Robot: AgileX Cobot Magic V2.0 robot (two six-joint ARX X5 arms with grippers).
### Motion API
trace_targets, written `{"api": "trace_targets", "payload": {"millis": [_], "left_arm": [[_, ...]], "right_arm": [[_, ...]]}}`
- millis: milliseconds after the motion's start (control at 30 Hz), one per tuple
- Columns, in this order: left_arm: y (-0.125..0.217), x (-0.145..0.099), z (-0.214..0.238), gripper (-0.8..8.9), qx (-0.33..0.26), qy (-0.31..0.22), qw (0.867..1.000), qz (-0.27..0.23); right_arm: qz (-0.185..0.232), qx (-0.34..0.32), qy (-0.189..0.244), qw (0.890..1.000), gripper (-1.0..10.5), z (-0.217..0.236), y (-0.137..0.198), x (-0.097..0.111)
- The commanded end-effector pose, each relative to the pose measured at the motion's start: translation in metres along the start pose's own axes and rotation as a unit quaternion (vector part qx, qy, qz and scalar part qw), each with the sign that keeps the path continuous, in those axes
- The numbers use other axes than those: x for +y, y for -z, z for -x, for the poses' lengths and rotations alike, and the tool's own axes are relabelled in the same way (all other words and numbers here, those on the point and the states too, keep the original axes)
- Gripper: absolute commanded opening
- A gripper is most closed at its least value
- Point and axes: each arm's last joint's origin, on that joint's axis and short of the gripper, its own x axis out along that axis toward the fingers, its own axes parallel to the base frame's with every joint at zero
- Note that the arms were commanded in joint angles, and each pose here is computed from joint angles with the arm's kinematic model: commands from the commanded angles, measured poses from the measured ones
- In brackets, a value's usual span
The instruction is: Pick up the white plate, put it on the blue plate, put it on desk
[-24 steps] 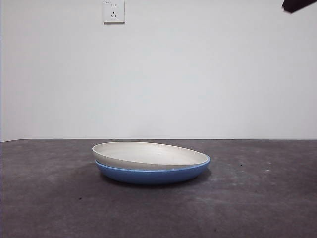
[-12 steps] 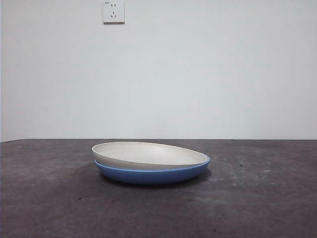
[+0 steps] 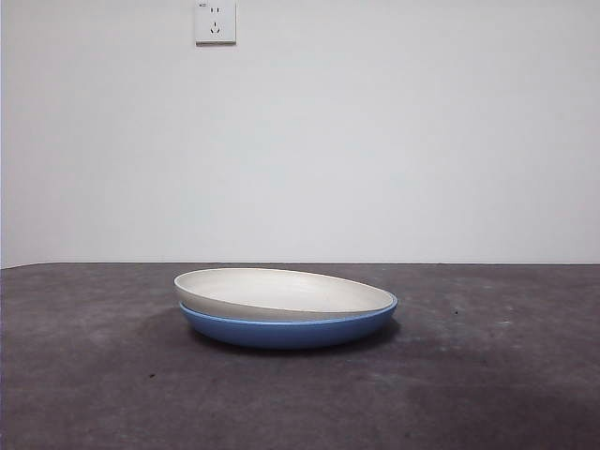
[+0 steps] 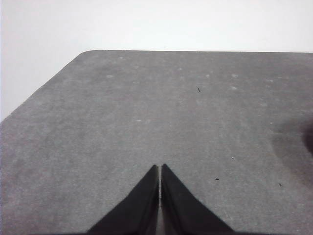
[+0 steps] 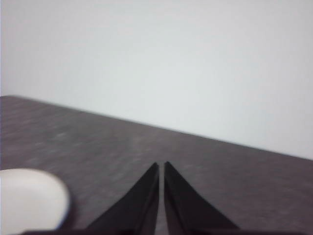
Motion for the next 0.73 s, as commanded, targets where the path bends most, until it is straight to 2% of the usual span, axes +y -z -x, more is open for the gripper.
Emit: {"api": "trace_targets", "payload": {"millis": [33, 233, 467, 733], "left_arm": [[0.007, 0.0, -0.002, 0.1, 0.012, -0.002, 1.0, 0.003], [0.007, 0.0, -0.002, 0.1, 0.012, -0.002, 1.0, 0.003], [0.007, 0.0, -0.002, 0.1, 0.012, -0.002, 1.0, 0.003], [0.007, 0.0, -0.002, 0.1, 0.012, -0.002, 1.0, 0.003]], "right_arm": [[0.004, -0.003, 0.033, 0.999, 0.1, 0.001, 0.02, 0.0], [-0.018, 0.008, 0.095, 0.995, 0.1, 0.004, 0.059, -0.001], [-0.053, 0.023, 0.106, 0.993, 0.1, 0.004, 0.091, 0.0], [-0.073, 0.117, 0.105, 0.985, 0.1, 0.007, 0.111, 0.002]]}}
